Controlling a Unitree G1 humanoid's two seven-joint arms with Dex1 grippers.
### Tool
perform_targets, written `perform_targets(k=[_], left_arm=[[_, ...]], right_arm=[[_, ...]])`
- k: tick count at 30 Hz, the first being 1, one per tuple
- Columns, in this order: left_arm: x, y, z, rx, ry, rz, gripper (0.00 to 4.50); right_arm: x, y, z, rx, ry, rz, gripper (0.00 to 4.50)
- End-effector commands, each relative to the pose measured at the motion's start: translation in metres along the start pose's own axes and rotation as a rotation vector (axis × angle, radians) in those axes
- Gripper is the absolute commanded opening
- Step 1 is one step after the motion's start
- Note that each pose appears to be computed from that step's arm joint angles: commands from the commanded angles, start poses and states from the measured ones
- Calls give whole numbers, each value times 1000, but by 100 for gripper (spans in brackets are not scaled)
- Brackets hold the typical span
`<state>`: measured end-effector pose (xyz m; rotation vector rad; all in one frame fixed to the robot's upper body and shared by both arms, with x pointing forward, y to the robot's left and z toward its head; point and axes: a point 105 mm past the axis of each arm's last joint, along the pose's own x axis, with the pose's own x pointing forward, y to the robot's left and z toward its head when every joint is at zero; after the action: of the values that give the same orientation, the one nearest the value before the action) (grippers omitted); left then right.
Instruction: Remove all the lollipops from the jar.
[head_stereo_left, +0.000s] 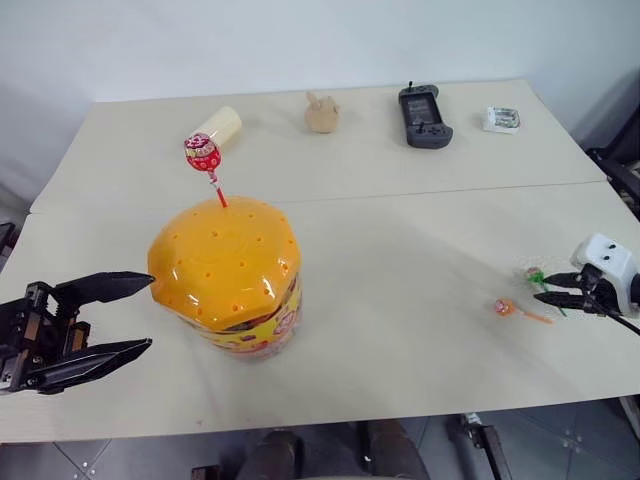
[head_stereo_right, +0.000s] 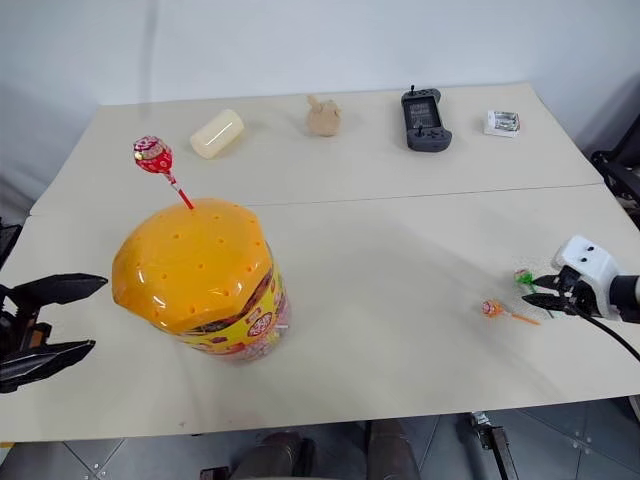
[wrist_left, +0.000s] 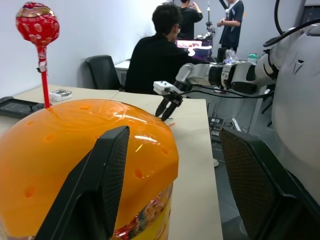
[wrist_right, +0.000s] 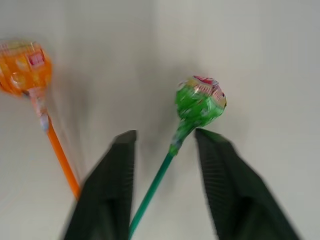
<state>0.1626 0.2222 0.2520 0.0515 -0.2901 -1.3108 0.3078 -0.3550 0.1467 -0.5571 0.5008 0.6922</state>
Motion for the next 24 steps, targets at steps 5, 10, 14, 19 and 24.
perform_targets(k=[5,10,14,19,24], left_arm=[[-27,20,10,51,-112,236,305],[-50,28,1,-2,-118,410,305],[-61,26,-5,-4,-137,487,305],[-68,23,-8,-5,-144,531,305],[-67,21,-12,-3,-147,536,305]], right_arm=[[1,32,146,-148,-573,263,379],[13,77,239,-139,-819,449,379],[31,116,299,-97,-873,573,379],[36,160,343,-76,-910,731,379],[44,197,377,-90,-923,787,379]])
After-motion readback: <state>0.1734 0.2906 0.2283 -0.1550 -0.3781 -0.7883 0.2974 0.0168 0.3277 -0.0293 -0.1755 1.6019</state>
